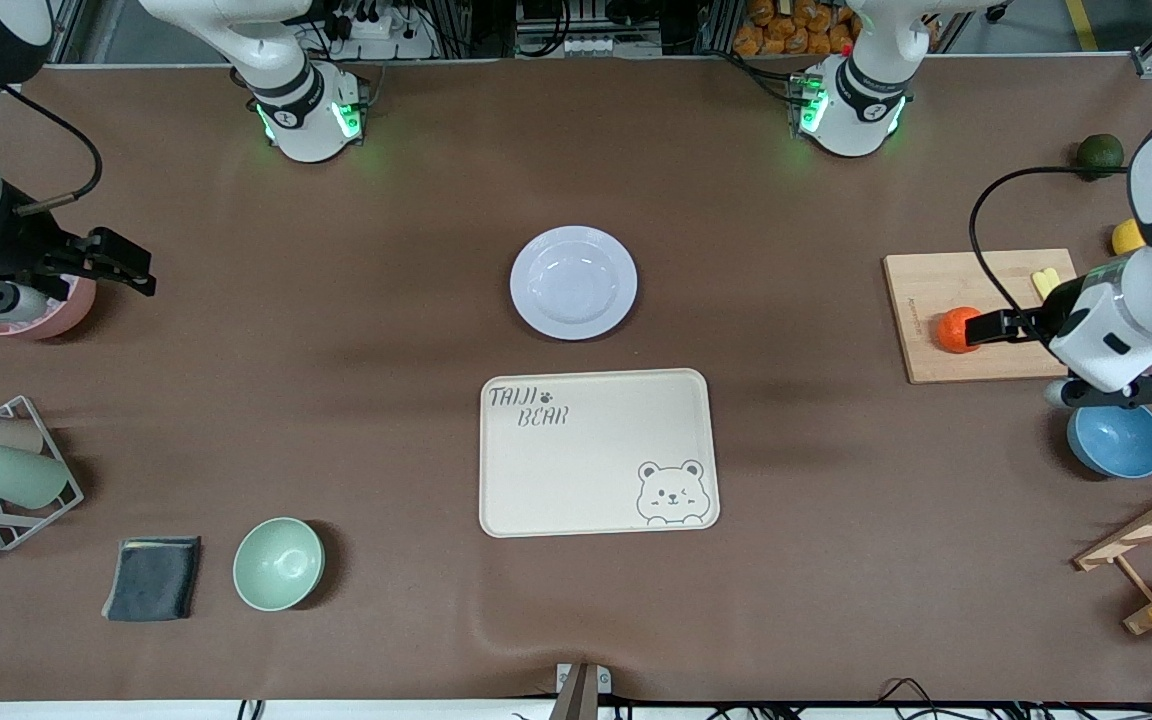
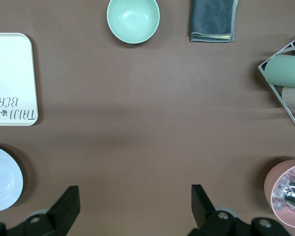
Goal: Place orange and plate with both arms
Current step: 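Reach the left gripper toward the orange while the right gripper shifts outward, then lower the left gripper around the orange on the cutting board and close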
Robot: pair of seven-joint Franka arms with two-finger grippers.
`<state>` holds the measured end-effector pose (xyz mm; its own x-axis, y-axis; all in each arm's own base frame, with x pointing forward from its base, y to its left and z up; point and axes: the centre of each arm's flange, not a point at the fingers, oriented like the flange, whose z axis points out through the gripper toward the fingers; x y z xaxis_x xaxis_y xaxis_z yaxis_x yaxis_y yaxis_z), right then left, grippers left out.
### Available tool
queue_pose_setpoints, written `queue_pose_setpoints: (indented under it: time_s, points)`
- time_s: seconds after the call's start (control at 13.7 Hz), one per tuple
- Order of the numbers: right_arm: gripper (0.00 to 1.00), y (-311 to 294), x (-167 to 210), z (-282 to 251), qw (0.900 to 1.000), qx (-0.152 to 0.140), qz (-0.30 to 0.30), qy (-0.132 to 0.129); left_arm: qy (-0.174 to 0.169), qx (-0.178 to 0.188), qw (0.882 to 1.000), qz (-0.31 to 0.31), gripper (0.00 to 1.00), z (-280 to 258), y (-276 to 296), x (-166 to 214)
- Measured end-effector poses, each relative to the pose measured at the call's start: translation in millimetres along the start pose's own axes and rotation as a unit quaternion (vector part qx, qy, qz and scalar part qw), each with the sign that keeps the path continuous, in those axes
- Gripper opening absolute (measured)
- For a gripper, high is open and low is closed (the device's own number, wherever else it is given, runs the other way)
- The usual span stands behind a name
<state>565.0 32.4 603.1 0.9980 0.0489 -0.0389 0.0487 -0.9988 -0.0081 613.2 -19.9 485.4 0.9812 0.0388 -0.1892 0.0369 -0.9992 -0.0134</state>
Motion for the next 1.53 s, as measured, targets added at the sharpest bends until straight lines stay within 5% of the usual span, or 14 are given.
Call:
queue_pose_setpoints:
  time_s: [0.95, 1.53]
  points:
    - [1.0, -35.2, 31.5, 62.2, 0.999, 0.009, -0.026, -0.035, -0.006, -0.004, 1.0, -0.021, 1.0, 17.4, -25.9, 4.5]
    - [1.0, -39.9, 37.3, 78.3, 0.999, 0.018, -0.027, -0.041, -0.052, -0.018, 0.995, -0.078, 1.0, 78.5, -102.3, 5.5]
